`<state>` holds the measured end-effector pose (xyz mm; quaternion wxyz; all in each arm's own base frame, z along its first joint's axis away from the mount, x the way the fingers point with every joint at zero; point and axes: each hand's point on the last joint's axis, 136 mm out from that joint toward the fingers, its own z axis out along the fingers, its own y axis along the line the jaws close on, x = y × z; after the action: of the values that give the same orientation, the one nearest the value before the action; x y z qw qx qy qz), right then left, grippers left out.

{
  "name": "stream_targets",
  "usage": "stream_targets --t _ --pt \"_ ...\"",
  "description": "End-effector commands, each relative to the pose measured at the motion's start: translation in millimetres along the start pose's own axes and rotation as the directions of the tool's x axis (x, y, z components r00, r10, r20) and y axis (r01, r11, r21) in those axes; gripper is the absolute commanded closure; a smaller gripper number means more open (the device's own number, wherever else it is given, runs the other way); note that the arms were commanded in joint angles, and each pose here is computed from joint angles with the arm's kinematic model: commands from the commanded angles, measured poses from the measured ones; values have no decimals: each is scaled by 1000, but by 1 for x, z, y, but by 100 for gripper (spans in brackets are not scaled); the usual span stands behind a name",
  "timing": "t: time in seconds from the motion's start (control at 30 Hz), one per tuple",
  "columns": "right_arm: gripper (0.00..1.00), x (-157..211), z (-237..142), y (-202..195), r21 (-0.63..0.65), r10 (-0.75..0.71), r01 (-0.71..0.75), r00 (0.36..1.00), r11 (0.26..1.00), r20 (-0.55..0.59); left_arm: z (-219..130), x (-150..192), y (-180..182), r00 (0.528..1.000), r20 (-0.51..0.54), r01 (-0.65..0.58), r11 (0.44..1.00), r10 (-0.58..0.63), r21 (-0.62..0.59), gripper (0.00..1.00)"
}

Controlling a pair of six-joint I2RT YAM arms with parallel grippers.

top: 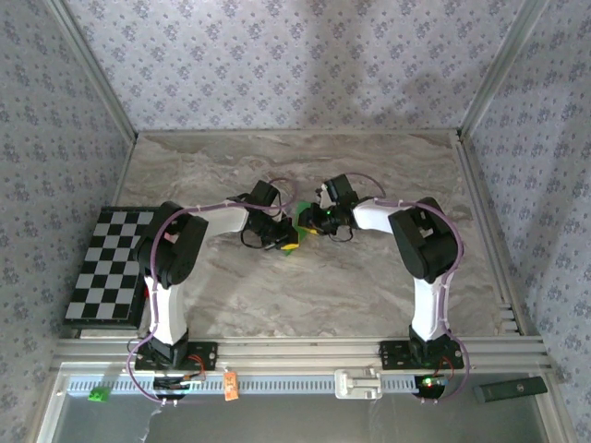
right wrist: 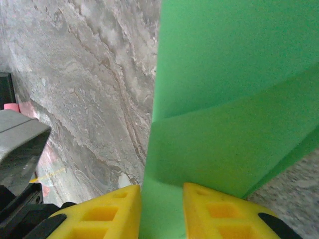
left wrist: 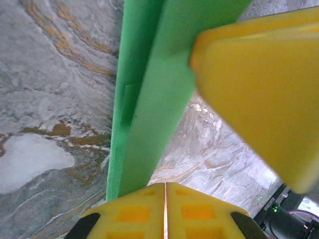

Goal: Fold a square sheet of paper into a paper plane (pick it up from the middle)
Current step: Fold the wing for the fifth time at the center of the table.

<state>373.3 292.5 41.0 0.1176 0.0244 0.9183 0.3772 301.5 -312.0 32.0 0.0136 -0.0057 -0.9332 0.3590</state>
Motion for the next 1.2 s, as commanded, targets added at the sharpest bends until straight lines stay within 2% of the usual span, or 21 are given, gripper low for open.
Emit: stream_targets --t 0.0,0.2,0.4,0.57,0.73,0.93,1.17 --pt "70 -10 -20 6 47 -44 41 997 998 59 2 0 -1 1000 -10 -15 1000 15 -14 92" --pt "67 -12 -26 -8 151 -61 48 995 987 84 -1 -3 -4 1000 1 -24 1000 24 -7 91" --pt "55 -9 -30 -19 282 -86 55 992 958 98 -1 -4 -6 1000 5 -23 1000 23 -2 92" --pt "46 -10 -23 -12 307 -101 73 992 949 78 -1 -3 -6 1000 5 -23 1000 23 1 92" --pt "46 -8 -11 -16 346 -132 118 991 931 19 -2 -4 -7 1000 8 -27 1000 27 5 92" --pt "52 0 -6 -33 419 -111 109 994 901 -22 -5 -5 -11 999 19 -32 999 32 11 92" --pt "49 -1 -14 -28 429 -134 122 991 895 -1 -4 -5 -9 999 20 -28 1000 28 10 92"
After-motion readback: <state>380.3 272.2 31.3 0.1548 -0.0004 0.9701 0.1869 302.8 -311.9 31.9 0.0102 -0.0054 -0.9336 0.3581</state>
